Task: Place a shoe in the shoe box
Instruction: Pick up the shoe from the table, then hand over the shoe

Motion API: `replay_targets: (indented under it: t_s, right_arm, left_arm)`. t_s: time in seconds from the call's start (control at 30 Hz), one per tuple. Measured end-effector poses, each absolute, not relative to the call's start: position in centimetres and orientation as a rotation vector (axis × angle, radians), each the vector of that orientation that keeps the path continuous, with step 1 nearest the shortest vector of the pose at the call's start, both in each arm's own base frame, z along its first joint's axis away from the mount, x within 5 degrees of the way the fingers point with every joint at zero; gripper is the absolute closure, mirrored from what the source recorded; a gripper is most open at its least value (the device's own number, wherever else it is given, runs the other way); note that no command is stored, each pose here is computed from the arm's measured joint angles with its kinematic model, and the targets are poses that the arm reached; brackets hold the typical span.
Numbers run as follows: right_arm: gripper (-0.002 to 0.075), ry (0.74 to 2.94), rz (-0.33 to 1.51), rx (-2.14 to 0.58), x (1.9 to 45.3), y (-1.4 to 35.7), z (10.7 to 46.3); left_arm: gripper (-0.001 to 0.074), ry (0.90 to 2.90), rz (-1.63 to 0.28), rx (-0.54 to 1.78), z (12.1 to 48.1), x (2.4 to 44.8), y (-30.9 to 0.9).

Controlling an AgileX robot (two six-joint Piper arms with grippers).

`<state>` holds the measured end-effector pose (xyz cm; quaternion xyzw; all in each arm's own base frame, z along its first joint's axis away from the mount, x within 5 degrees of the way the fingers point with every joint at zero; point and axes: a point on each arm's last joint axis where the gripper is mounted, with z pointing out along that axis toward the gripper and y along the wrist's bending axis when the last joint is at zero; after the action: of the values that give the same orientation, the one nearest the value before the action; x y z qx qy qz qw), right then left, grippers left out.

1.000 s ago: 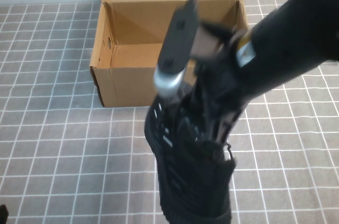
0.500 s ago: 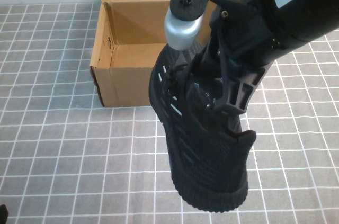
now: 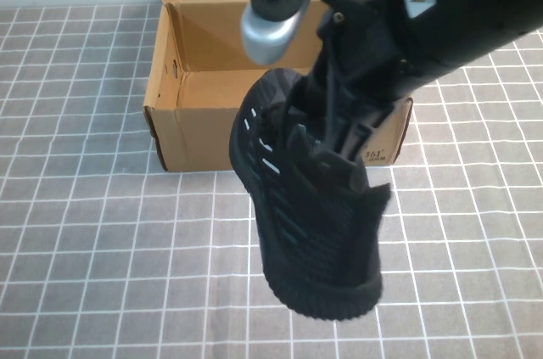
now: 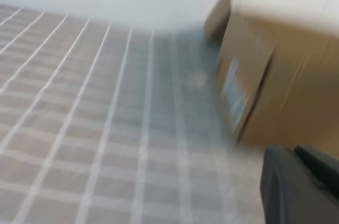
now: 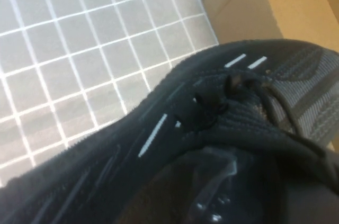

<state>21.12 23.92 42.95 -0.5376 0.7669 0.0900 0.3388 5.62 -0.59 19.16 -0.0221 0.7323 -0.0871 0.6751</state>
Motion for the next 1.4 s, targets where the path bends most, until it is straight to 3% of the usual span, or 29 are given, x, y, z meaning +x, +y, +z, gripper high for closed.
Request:
replay_targets:
  t_s: [0.23,0.4,0.63,0.8,1.1,1.4]
  right_arm:
    - [0.0732,2.063,0.242,-1.317,23.6,25.0,42.0]
    - [0.0732,2.111,0.247,-1.246,25.6,25.1,42.6]
    - [0.0732,2.157,0.287,-1.197,27.8,25.7,43.4]
    - [0.0732,2.154,0.294,-1.181,29.3,26.8,43.4]
    - [0.0732,2.168,0.330,-1.113,32.2,28.0,42.5]
    - [0.0732,2.229,0.357,-0.978,35.5,26.5,41.5]
  left_arm:
    - [0.0736,1.415,-0.397,-0.234,21.2,5.6,-0.4]
    - [0.0736,1.569,-0.432,-0.220,24.1,5.4,-0.8]
    - [0.0736,1.901,-0.305,0.052,30.2,7.9,-2.1]
    - [0.0736,1.997,-0.251,0.282,33.1,12.2,-3.6]
    - [0.0736,1.974,-0.359,0.632,33.7,19.4,-9.2]
    - [0.0715,1.787,-0.386,0.862,36.1,20.6,-14.4]
